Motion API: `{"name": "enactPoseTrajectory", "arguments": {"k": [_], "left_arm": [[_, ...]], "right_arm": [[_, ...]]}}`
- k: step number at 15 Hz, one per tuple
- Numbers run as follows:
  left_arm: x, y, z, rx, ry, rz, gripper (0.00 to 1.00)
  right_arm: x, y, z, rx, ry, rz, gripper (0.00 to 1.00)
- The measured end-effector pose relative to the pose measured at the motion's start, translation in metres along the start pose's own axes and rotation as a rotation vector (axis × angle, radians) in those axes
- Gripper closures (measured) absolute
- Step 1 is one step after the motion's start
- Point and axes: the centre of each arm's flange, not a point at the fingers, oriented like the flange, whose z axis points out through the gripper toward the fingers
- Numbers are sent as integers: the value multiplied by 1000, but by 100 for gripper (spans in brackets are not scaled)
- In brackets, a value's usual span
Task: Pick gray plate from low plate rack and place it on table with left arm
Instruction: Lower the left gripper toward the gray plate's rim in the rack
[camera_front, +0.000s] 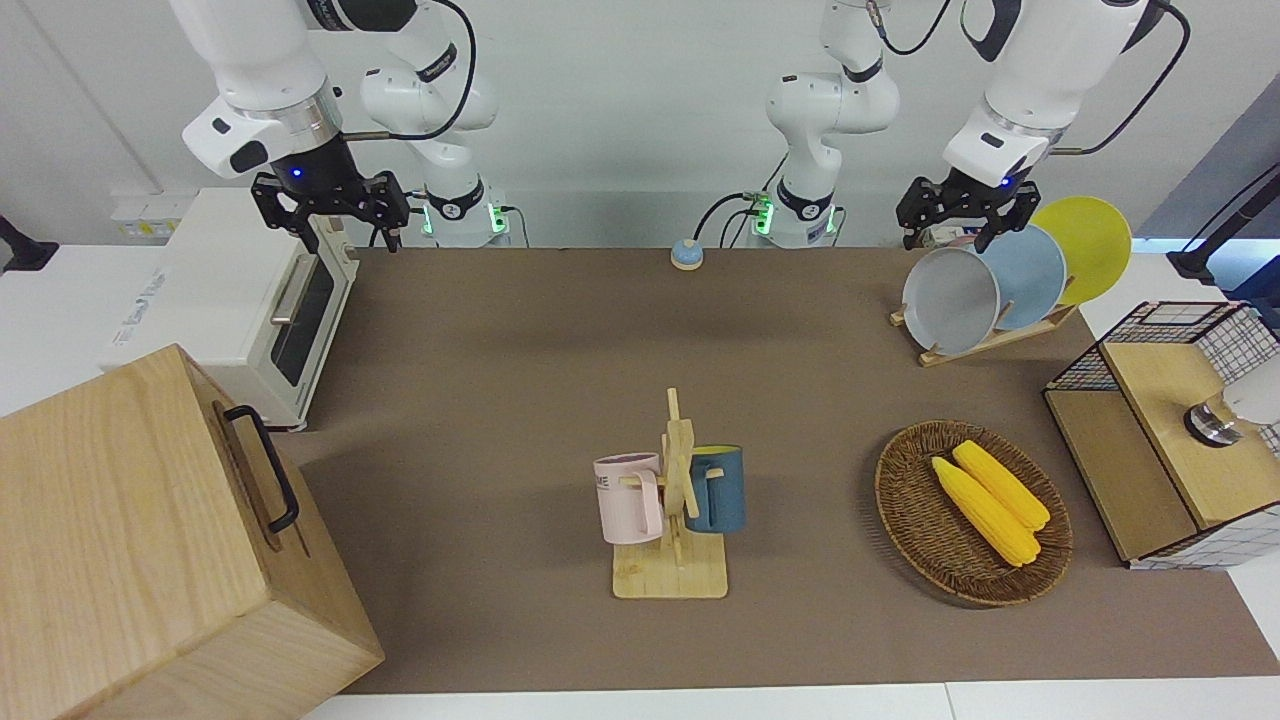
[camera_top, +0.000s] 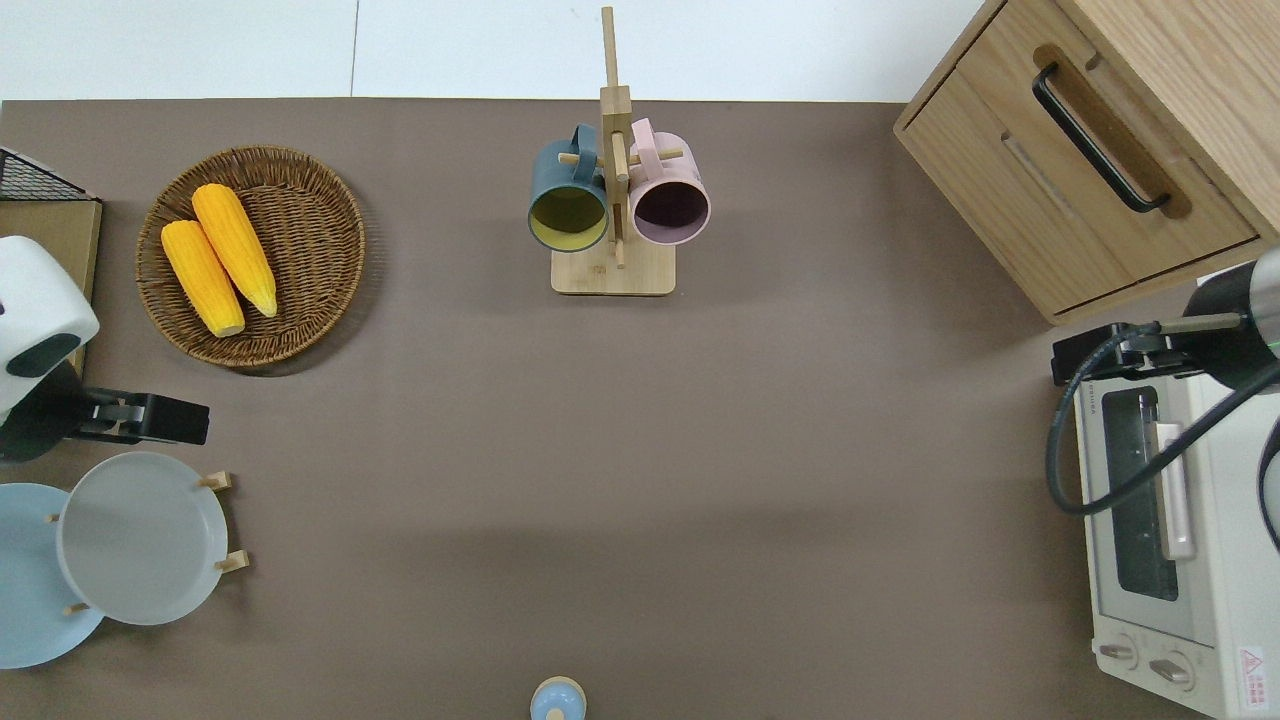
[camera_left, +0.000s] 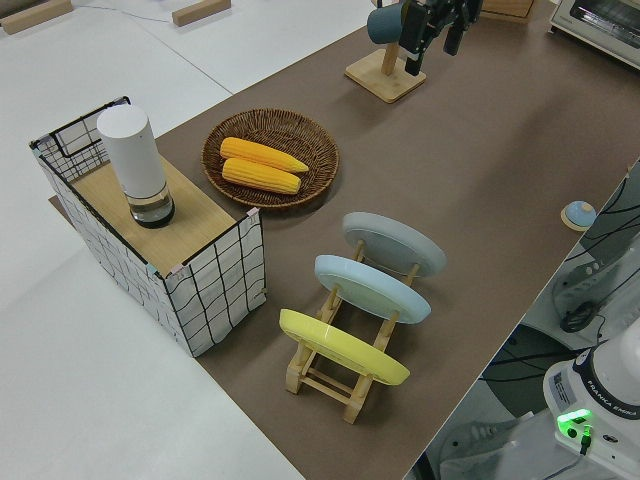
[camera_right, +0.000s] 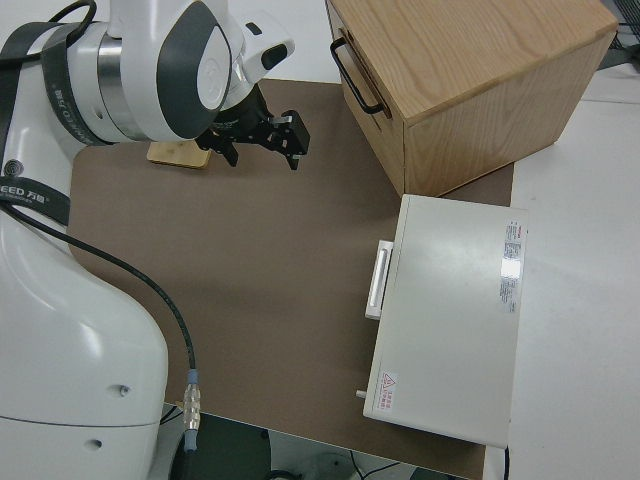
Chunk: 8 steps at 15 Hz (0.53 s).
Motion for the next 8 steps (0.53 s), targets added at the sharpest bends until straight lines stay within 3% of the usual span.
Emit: {"name": "enactPoseTrajectory", "arguments": {"k": [4, 8], "left_arm": [[-3, -21, 4, 43, -23, 26, 0], [-13, -76, 7, 34, -31, 41, 0]], "right_arm": [[0, 0, 0, 0, 0, 0, 1], [0, 0, 0, 0, 0, 0, 1]]}}
